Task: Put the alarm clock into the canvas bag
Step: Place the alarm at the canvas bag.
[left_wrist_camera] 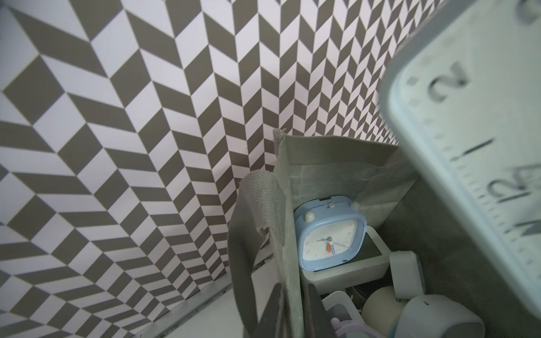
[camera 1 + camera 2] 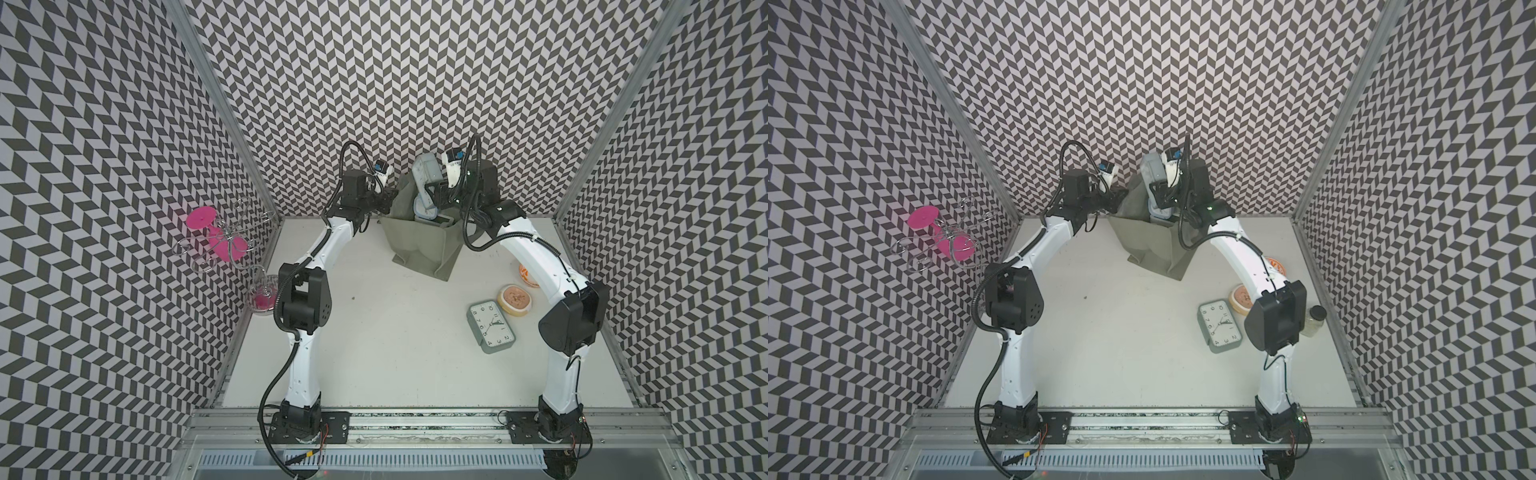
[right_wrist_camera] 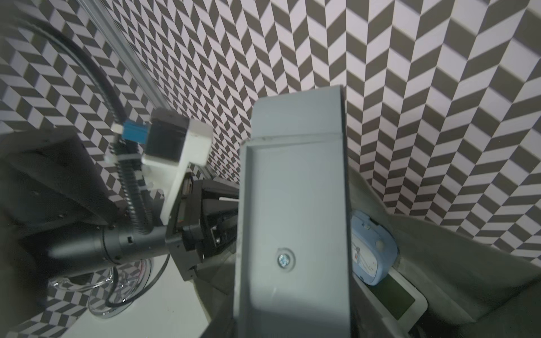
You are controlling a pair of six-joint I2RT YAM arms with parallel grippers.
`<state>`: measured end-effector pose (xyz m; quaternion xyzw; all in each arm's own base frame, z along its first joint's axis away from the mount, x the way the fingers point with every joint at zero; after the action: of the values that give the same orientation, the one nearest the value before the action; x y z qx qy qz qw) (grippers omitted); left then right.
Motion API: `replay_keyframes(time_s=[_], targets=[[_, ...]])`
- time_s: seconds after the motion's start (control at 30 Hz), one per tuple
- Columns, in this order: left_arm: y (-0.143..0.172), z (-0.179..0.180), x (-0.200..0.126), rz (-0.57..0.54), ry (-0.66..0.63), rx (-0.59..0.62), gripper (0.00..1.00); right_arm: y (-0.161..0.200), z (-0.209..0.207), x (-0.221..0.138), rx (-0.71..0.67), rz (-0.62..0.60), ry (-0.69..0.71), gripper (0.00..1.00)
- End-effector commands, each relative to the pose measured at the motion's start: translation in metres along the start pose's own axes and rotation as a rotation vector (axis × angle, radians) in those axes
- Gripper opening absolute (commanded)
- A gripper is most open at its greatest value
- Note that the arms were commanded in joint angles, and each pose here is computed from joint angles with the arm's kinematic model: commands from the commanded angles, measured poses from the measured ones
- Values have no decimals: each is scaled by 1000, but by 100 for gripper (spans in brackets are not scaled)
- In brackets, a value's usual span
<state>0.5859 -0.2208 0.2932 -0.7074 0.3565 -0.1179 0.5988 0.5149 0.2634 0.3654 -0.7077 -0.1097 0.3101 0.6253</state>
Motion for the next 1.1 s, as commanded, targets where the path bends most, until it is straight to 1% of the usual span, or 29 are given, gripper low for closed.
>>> replay_keyframes(time_s=[0.0,0.03,0.2,0.43,0.53,0.67,0.77,0.83,0.87,0.93,0.97,1.0,1.03,1.07], targets=[[-24,-31,-9,-33,75,48,4,-19,-3,-9,-53,-56,-23,31],[-28,-37,-12,-43,84,55,0,-13,-4,-9,-52,-38,-30,31],[-49,-64,-23,-89,116,77,0,17,-10,-11,-29,34,-76,31],[-70,-102,-42,-146,173,88,0,60,-13,-2,-9,152,-104,31],[-72,-120,-48,-158,199,110,0,76,-6,3,-7,189,-172,31],[-70,-134,-49,-155,202,130,0,96,-4,10,14,228,-247,32],[-68,-138,-48,-149,204,127,0,112,-17,23,65,263,-248,32],[-68,-139,-48,-150,200,123,0,117,-28,32,92,275,-230,35],[-68,-140,-48,-150,199,122,0,118,-33,34,102,277,-226,38],[-69,-139,-48,-150,188,115,0,117,-45,36,122,277,-191,52],[-69,-137,-48,-151,178,112,0,114,-49,35,123,271,-166,63],[-70,-135,-48,-152,160,108,0,109,-53,33,119,260,-137,77],[-71,-132,-48,-154,140,102,0,104,-56,30,114,251,-115,86],[-72,-127,-48,-157,113,94,0,96,-58,25,108,232,-96,100]])
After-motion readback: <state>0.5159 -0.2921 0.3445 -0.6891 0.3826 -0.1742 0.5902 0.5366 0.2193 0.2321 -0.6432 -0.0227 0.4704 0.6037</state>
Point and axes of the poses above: each gripper's point midway between its finger pads, its own x axis out along the fingers, its own z axis along the line the jaws close on, y = z × x, the point moved 2 cm from there along -x, back along the fingers, and after that the axes turned 12 degrees about -x, right-handed, at the moved point
